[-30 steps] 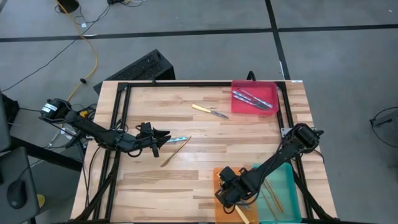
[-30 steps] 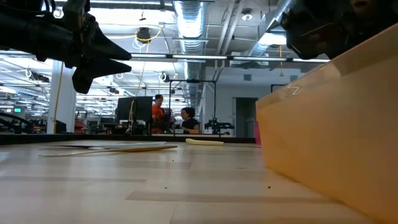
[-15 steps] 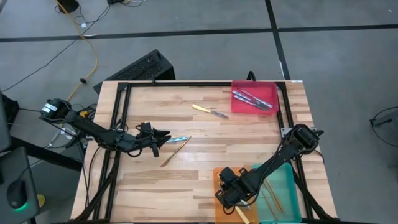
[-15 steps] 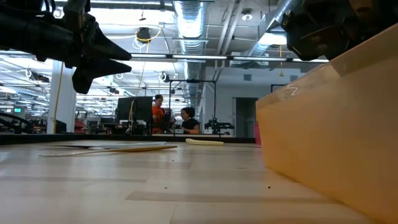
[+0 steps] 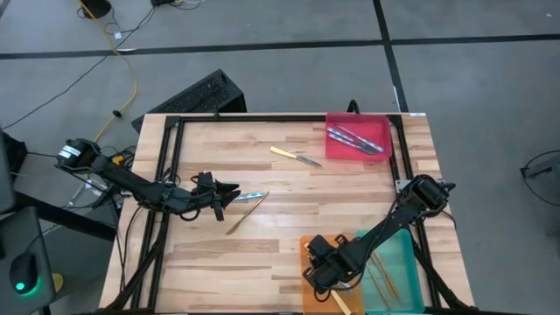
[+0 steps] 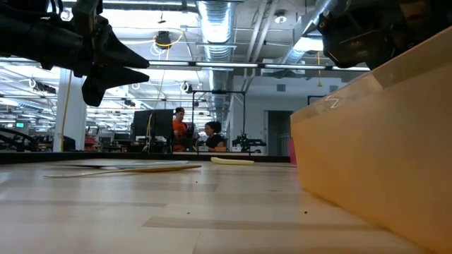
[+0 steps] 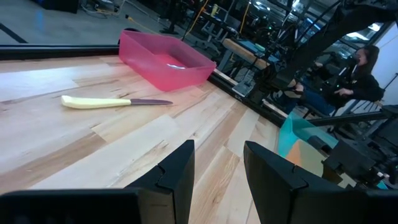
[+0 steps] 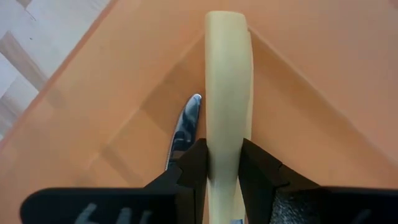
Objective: Sort silverware by color (type)
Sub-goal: Put the yellow knife into the orange bin
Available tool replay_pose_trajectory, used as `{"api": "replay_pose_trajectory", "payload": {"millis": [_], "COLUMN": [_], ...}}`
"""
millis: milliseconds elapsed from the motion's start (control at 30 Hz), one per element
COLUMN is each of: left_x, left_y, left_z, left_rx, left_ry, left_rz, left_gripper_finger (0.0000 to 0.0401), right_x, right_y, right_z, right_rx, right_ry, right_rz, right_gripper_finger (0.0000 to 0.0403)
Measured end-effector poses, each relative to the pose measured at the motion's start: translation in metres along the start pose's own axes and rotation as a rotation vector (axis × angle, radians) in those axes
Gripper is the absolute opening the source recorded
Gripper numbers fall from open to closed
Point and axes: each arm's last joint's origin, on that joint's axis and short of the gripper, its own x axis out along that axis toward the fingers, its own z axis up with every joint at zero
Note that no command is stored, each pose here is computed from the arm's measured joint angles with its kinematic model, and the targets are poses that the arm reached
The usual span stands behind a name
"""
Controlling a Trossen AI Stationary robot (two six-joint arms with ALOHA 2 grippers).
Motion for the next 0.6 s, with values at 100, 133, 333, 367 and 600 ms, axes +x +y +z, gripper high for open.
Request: {"api": "replay_pose_trajectory", "payload": {"millis": [100, 133, 333, 367, 600], "left_x": [0.0, 0.0, 0.0, 0.0, 0.0], "left_y": [0.0, 0.0, 0.0001, 0.0001, 0.001], "left_z": [0.0, 0.0, 0.0, -0.0001, -0.0014], "left_rx": [0.0, 0.0, 0.0, 0.001, 0.012], "left_ry": [0.0, 0.0, 0.0, 0.001, 0.012], "left_rz": [0.0, 0.0, 0.0, 0.0, 0.008], "left_gripper_finger": [0.0122, 0.0122, 0.0122, 0.0122, 0.0122], "right_x": [0.0001, 0.0001, 0.0004, 0.0005, 0.0004], "right_y": [0.0, 0.0001, 0.0022, 0.0033, 0.0063], "right_z": [0.0, 0.0, 0.0001, 0.0001, -0.0001], "right_rx": [-0.007, -0.013, -0.086, -0.102, -0.125], "right_ry": [0.0, 0.0, -0.001, 0.002, 0.019], "right_rz": [0.0, 0.001, 0.023, 0.035, 0.069], "right_gripper_finger": [0.0098, 0.0098, 0.0098, 0.0098, 0.0103]}}
